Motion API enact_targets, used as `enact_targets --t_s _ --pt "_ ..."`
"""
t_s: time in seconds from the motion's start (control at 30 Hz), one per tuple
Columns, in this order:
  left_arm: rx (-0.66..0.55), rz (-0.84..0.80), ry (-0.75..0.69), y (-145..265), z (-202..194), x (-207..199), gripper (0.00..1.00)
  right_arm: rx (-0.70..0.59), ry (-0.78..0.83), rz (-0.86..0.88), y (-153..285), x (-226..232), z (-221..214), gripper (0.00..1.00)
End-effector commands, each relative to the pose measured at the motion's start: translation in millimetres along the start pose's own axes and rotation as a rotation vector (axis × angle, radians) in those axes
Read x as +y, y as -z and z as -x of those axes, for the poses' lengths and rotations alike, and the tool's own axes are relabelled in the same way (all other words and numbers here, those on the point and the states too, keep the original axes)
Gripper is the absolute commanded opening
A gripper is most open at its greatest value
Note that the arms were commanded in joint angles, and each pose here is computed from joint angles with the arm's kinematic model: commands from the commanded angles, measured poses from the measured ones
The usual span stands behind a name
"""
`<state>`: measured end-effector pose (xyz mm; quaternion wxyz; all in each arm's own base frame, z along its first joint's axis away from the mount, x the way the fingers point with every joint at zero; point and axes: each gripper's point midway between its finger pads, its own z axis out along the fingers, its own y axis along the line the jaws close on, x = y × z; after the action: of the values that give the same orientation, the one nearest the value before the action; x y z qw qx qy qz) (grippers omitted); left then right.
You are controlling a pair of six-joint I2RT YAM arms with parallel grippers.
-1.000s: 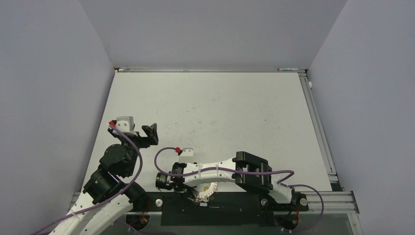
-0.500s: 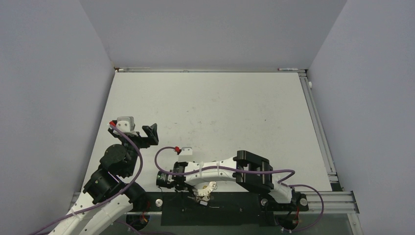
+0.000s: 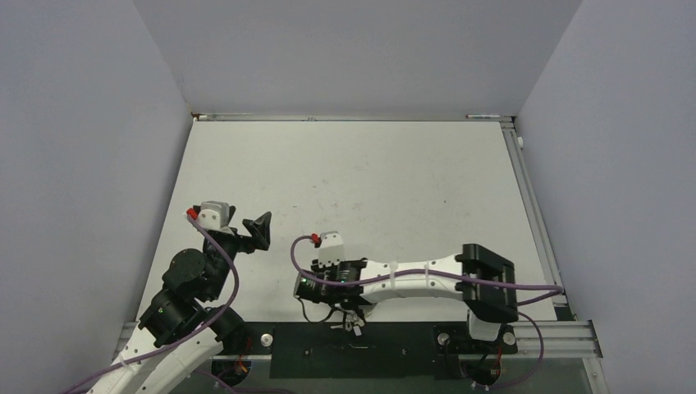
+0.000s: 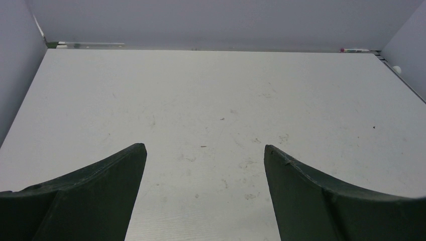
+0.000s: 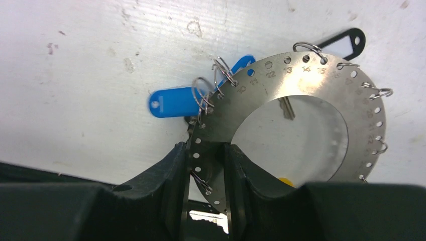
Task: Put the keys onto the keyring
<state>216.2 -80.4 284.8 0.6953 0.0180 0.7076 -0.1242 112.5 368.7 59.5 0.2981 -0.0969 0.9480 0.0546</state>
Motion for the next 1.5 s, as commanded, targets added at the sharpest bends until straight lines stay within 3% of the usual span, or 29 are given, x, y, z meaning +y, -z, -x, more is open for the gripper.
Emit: enact_targets --t_s 0.0,0.27,0.3,0.33,0.37,0.43,0.5,0.57,0.67,0.8,0.9,1.3,1.47 --pt "-0.081 -0.145 -0.008 5 15 -23 0.85 -0.122 -0.017 0.161 31 -8 50 0.05" --pt "-0.107 -0.329 -0.042 12 11 -53 0.88 -0.156 0.004 0.318 59 -52 76 0.05" --pt "-0.102 -0.325 -0.046 11 9 -52 0.88 -0.142 -0.018 0.304 57 -60 76 0.1" --pt "-0.099 -0.302 -0.051 9 9 -49 0.88 -0.121 -0.039 0.28 54 -67 75 0.21" --pt "-0.089 -0.276 -0.057 6 7 -45 0.88 -0.105 -0.065 0.255 51 -71 74 0.4" --pt "-0.077 -0.226 -0.065 2 6 -37 0.88 -0.07 -0.11 0.188 43 -74 70 0.63" --pt "-0.069 -0.173 -0.071 -2 5 -29 0.88 -0.041 -0.149 0.154 37 -61 60 0.72" --pt "-0.059 -0.118 -0.072 -6 4 -20 0.88 -0.037 -0.146 0.119 29 -46 53 0.74" --pt "-0.048 -0.072 -0.071 -7 2 -13 0.88 -0.045 -0.057 0.086 14 -24 50 0.71" --pt "-0.06 -0.063 -0.059 -6 4 -10 0.88 -0.027 0.013 0.041 -10 -15 52 0.51" --pt "-0.076 -0.06 -0.05 -3 7 -9 0.88 0.015 0.006 0.054 -22 -7 49 0.44" --pt "-0.112 -0.072 -0.029 4 15 -9 0.88 0.111 0.021 0.025 -52 -2 30 0.31" --pt "-0.118 -0.073 -0.026 5 16 -9 0.88 0.144 0.031 0.016 -59 -6 21 0.13"
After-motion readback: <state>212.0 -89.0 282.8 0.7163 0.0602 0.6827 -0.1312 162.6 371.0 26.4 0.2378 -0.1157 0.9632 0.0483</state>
